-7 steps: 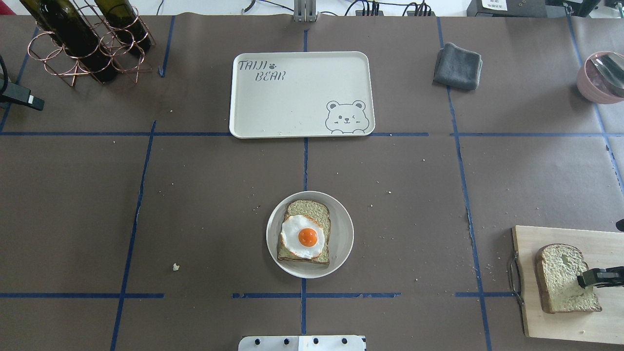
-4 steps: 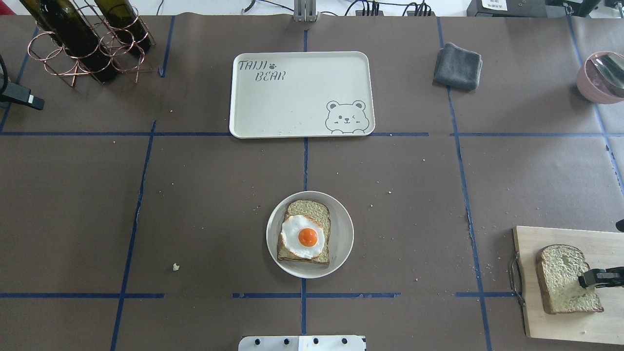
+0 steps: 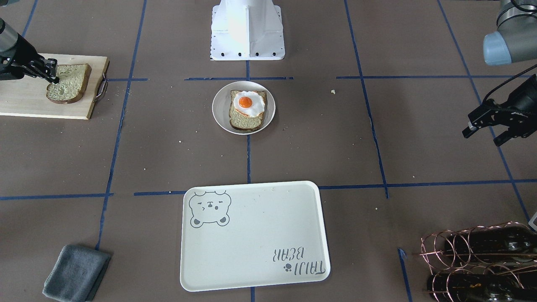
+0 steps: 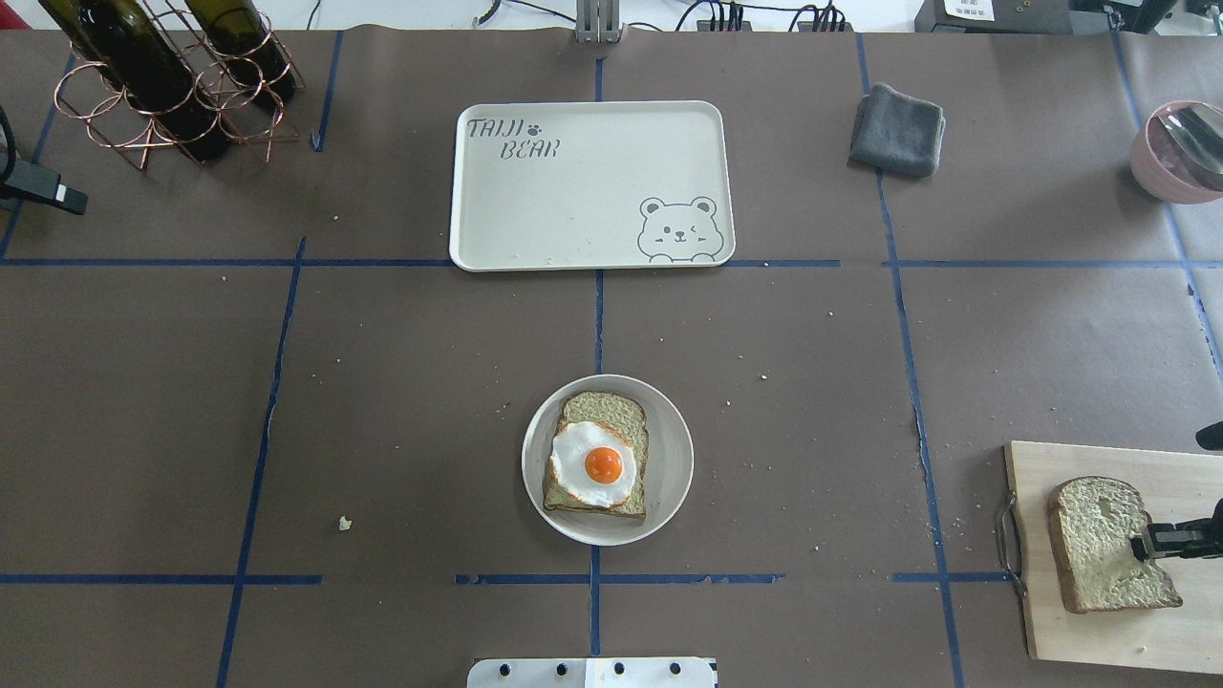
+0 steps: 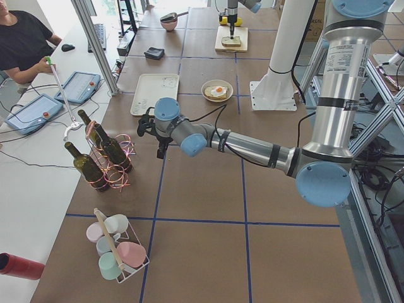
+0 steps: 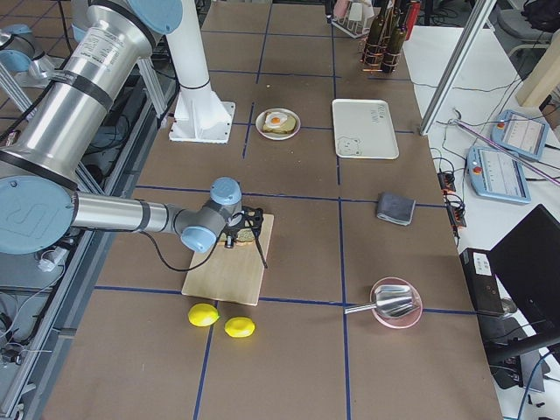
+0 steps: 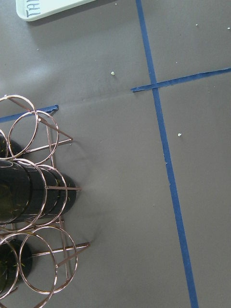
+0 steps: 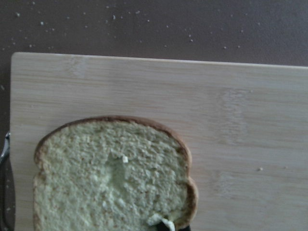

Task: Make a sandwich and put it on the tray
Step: 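Grasp the bread slice edge with the right gripper and lift it, then carry the bread slice with the right gripper over the egg toast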

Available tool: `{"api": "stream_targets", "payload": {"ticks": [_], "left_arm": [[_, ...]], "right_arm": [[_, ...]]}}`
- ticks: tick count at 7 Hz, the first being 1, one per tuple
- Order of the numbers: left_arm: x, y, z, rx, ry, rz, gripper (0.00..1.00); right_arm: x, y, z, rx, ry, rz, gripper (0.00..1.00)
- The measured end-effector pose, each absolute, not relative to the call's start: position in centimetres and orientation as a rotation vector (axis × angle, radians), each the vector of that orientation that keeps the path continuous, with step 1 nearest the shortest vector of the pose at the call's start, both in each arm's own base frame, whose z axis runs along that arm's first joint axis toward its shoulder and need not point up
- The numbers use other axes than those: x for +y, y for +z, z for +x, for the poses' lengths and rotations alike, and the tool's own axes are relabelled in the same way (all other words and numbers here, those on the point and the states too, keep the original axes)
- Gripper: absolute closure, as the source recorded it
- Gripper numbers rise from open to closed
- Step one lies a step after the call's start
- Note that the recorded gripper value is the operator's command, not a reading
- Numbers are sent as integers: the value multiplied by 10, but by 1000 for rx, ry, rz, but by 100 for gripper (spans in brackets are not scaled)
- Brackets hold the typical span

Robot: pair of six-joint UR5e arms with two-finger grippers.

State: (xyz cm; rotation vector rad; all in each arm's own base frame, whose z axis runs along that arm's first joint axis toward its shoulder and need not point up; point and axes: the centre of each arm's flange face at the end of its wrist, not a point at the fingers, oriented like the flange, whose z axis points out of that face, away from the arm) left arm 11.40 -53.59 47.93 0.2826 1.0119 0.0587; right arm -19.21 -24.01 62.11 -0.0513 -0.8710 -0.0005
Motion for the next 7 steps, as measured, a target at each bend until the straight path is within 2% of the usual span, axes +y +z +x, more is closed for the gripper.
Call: {"api": "stream_targets", "payload": {"ticks": [7], "left_arm": [[-535,479,113,1013,55,282,0]], "right_arm": [[-271,511,-205,-1192,19,107,100]]}}
